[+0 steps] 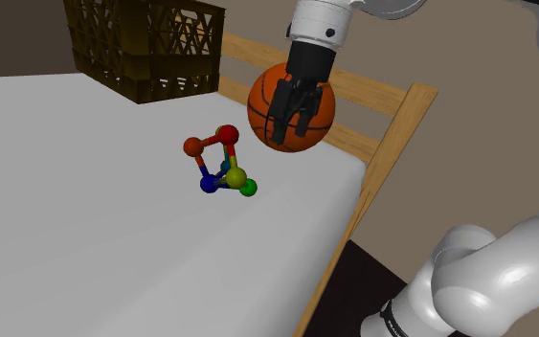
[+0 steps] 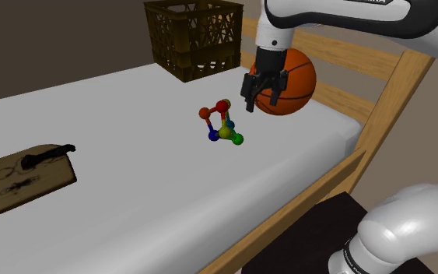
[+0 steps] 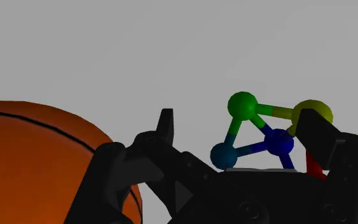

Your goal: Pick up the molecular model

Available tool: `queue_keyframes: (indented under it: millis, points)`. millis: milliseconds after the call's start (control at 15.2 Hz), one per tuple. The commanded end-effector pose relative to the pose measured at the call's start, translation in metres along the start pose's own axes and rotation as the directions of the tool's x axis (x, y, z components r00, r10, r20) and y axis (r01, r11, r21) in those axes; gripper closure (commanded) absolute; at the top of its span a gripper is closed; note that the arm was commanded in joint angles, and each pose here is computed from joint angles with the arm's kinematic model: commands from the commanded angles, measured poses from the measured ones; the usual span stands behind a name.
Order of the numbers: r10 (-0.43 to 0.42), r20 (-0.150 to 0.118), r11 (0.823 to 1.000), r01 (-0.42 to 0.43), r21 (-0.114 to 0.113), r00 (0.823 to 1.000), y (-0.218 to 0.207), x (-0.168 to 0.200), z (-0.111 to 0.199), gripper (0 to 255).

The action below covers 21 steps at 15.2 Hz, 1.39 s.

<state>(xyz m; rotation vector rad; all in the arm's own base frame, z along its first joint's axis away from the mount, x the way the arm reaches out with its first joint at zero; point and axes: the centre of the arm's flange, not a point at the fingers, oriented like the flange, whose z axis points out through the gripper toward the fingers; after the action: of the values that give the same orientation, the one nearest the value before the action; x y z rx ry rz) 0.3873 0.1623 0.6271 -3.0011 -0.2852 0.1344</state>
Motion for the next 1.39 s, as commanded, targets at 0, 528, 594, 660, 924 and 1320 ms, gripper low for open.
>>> queue_keyframes:
  millis: [0, 528, 594, 660, 924, 1320]
  points:
    - [-0.006, -0.002, 1.0, 0.006, 0.001, 1.0, -0.018, 0.018, -0.007, 0]
    - [-0.03, -0.008, 1.0, 0.03, 0.0, 1.0, -0.087, 0.075, -0.028, 0]
    - [-0.03, -0.008, 1.0, 0.03, 0.0, 1.0, -0.086, 0.076, -0.023, 0]
    - [-0.03, -0.008, 1.0, 0.03, 0.0, 1.0, -0.086, 0.076, -0.018, 0]
    - [-0.03, -0.008, 1.0, 0.03, 0.0, 1.0, -0.083, 0.078, 0.003, 0]
    - [-0.03, -0.008, 1.0, 0.03, 0.0, 1.0, -0.082, 0.078, 0.011, 255]
